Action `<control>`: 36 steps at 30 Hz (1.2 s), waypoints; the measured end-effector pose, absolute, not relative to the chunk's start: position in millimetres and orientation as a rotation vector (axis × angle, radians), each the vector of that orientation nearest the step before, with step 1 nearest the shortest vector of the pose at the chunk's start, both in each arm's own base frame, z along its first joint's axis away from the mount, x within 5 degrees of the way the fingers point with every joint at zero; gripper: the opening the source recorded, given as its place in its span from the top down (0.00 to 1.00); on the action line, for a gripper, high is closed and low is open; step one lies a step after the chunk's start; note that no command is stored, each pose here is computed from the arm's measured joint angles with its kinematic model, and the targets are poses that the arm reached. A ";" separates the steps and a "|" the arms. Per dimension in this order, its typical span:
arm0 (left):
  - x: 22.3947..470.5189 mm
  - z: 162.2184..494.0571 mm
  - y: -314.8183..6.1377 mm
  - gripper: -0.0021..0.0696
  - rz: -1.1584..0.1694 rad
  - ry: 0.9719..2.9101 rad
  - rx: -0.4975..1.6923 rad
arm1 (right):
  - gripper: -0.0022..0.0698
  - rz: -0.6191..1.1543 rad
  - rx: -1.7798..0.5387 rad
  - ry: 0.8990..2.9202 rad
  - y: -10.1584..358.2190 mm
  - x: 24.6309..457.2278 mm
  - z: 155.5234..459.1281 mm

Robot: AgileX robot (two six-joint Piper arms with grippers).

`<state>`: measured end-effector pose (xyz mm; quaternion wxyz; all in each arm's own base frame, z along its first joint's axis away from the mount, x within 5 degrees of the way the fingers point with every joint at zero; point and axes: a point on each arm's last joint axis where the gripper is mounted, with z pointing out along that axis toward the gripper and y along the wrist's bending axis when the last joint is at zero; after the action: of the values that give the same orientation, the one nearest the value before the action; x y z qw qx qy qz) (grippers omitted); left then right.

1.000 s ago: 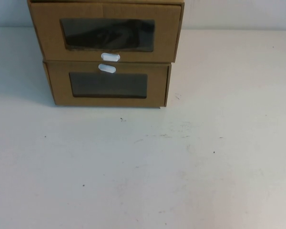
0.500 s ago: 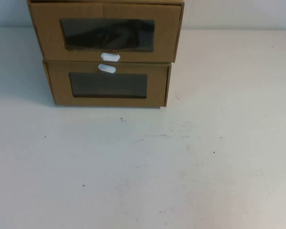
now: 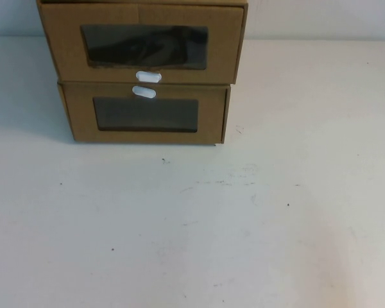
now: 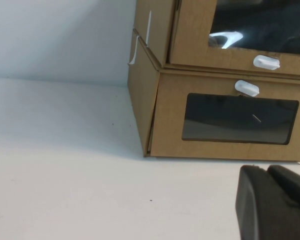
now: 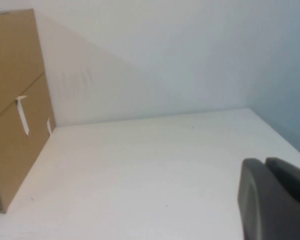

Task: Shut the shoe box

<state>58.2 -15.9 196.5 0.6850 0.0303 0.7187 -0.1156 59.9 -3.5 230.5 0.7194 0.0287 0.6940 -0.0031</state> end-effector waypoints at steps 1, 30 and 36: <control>58.2 196.5 -15.9 0.98 -0.259 1.610 0.068 | 0.99 -0.011 0.067 1.518 -3.7 57.5 224.7; 58.3 196.4 -15.9 0.98 -0.259 1.612 0.068 | 0.99 0.070 -0.067 1.670 6.2 56.2 189.4; 58.3 196.4 -15.9 0.98 -0.259 1.612 0.068 | 0.99 0.086 -0.145 1.831 10.7 53.0 174.5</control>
<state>58.3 -15.9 196.4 0.6845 0.0303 0.7192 -0.1156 53.0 10.7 174.5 0.6063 -0.0628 0.7919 0.0373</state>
